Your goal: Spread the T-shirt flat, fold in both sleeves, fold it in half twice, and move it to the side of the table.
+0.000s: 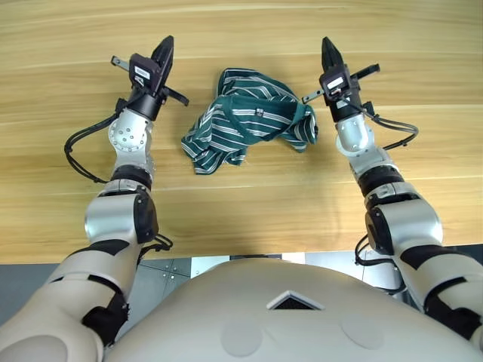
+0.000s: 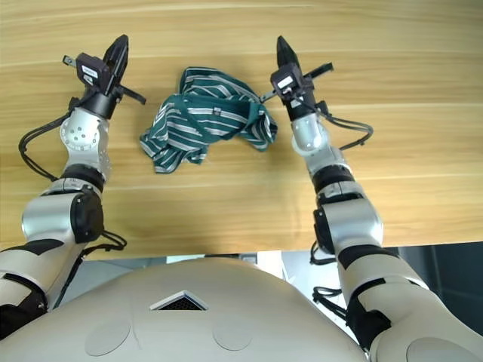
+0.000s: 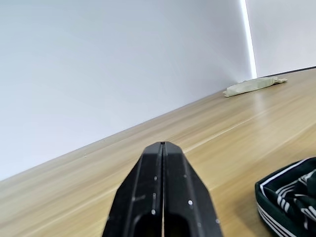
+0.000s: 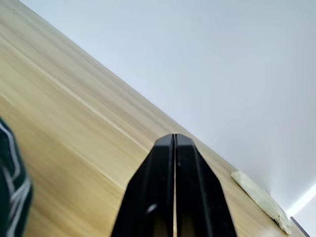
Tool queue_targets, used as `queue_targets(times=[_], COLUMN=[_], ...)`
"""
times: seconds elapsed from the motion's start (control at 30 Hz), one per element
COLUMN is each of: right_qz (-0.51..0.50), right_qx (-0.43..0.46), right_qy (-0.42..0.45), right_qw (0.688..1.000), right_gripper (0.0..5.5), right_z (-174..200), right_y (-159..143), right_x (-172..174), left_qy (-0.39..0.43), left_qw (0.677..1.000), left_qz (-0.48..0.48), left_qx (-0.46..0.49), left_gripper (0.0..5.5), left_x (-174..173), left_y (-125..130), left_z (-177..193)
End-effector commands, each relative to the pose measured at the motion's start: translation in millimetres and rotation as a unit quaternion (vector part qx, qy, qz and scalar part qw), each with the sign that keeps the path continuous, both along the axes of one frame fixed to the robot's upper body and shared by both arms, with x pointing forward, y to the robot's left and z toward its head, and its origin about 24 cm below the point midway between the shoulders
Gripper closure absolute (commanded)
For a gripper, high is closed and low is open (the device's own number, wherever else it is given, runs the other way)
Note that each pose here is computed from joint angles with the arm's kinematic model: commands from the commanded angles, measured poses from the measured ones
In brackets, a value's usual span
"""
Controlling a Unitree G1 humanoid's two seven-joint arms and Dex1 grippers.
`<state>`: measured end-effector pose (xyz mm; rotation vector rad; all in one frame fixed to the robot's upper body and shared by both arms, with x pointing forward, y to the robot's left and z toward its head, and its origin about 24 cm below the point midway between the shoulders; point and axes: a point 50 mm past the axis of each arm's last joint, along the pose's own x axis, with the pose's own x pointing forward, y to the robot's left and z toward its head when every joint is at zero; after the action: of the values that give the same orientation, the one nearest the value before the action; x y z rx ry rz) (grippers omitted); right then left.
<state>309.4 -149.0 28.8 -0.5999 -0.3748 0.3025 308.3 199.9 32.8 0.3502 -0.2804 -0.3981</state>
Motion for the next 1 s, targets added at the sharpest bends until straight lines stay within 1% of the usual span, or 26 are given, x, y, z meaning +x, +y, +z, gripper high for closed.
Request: queue_targets(times=[0.03, 0.17, 0.23, 0.3, 0.43, 0.53, 0.6, 0.63, 0.67, 0.73, 0.8, 0.83, 0.9, 1.0], right_qz=[0.135, 0.28, 0.338, 0.377, 0.39, 0.375, 0.37, 0.374, 0.383, 0.39, 0.384, 0.376, 0.353, 0.339], right_qx=[-0.057, -0.121, -0.153, -0.177, -0.272, -0.312, -0.329, -0.324, -0.29, -0.201, -0.145, -0.131, -0.128, -0.128], right_qy=[0.001, 0.034, 0.061, 0.088, 0.185, 0.23, 0.241, 0.232, 0.206, 0.119, 0.054, 0.036, 0.021, 0.029], right_qw=[0.989, 0.952, 0.927, 0.905, 0.86, 0.842, 0.835, 0.837, 0.852, 0.891, 0.91, 0.916, 0.927, 0.932], right_gripper=[5.46, 5.46, 5.46, 5.46, 5.46, 5.46, 5.46, 5.46, 5.46, 5.46, 5.46, 5.46, 5.46, 5.46], right_z=[-5.2, -14.7, -18.3, -21.4, -50.8, -65.9, -69.5, -66.2, -52.4, -8.2, 26.4, 37.0, 44.7, 39.4], right_y=[7.3, 7.0, 2.5, -1.3, -12.6, -21.1, -25.3, -24.4, -19.9, -13.9, -13.2, -12.8, -8.8, 2.0], right_x=[-28.8, -72.3, -93.6, -109.4, -125.6, -130.7, -132.1, -132.9, -132.3, -125.7, -117.7, -112.5, -98.4, -87.6], left_qy=[-0.004, -0.026, -0.042, -0.054, -0.079, -0.093, -0.081, -0.07, -0.053, -0.033, -0.054, -0.071, -0.099, -0.105], left_qw=[0.996, 0.983, 0.978, 0.975, 0.971, 0.965, 0.958, 0.954, 0.949, 0.945, 0.958, 0.966, 0.978, 0.983], left_qz=[-0.064, -0.158, -0.188, -0.202, -0.211, -0.222, -0.243, -0.253, -0.261, -0.26, -0.22, -0.19, -0.126, -0.069], left_qx=[0.065, 0.086, 0.083, 0.075, 0.078, 0.104, 0.131, 0.144, 0.166, 0.194, 0.175, 0.159, 0.135, 0.137], left_gripper=[5.5, 5.5, 5.5, 5.5, 5.5, 5.5, 5.5, 5.5, 5.5, 5.5, 5.5, 5.5, 5.5, 5.5], left_x=[-16.4, -41.1, -50.1, -56.7, -63.2, -70.3, -78.4, -81.6, -83.9, -83.1, -68.8, -60.1, -42.1, -24.8], left_y=[-13.5, -31.7, -33.2, -29.1, -13.1, -1.5, 2.8, 3.6, 4.9, 10.8, 18.6, 22.9, 29.6, 27.6], left_z=[-12.4, -20.6, -16.9, -10.1, 13.1, 30.4, 34.4, 32.7, 26.7, 20.4, 32.4, 40.6, 51.0, 46.1])
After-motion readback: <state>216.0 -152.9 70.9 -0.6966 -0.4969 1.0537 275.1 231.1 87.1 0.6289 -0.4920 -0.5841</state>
